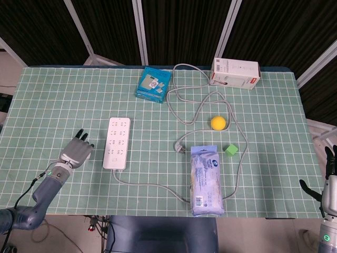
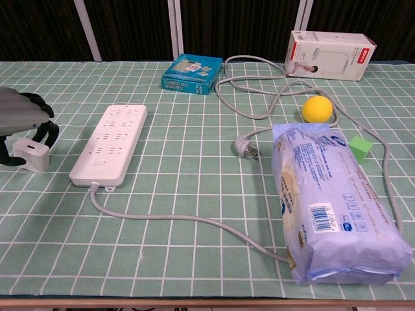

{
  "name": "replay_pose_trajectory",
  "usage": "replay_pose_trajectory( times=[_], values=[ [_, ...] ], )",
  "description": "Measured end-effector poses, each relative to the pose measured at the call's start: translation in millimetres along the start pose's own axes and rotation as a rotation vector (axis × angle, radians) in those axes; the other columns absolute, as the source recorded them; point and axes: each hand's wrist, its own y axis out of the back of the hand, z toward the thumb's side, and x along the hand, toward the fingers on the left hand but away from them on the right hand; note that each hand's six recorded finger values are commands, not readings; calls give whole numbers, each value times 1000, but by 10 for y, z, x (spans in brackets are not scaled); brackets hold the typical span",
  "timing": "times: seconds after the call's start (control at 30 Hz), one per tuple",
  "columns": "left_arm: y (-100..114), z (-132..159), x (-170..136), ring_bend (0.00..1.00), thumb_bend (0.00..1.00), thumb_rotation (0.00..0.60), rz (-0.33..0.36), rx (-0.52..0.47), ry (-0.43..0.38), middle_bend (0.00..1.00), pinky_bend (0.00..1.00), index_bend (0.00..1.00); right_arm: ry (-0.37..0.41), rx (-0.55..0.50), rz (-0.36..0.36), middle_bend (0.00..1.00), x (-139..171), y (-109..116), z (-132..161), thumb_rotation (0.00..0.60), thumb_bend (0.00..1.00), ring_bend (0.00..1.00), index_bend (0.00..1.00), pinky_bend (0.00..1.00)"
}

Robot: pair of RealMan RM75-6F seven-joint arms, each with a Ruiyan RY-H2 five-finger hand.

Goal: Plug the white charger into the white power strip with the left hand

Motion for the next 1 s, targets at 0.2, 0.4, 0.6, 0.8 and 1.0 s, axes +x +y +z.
replay_pose_trajectory(
  times=[0.2, 0.4, 0.6, 0.8, 1.0],
  values=[
    [-26, -2, 8, 99, 287, 600, -1, 5, 0, 439, 74, 412, -10, -9, -2, 0, 2, 9, -11, 600, 129, 0, 6, 0],
    [-17, 9, 17, 101, 294, 600, 4, 7, -3, 448, 76, 418, -11, -10, 0, 0, 3, 3, -6, 600, 130, 0, 6, 0],
    [-21, 15, 23, 121, 347, 600, 6, 12, -8, 482, 92, 452, -11, -13, 0, 0, 5, 3, -4, 600, 129, 0, 6, 0],
    [-21, 16, 29, 144, 383, 600, 16, 22, -8, 502, 117, 484, -15, -19, 3, 0, 7, 3, -8, 600, 130, 0, 7, 0],
    [17, 3, 22, 159, 389, 600, 42, 16, -5, 515, 124, 496, -18, -20, -2, 0, 8, 13, -11, 600, 129, 0, 7, 0]
  ],
)
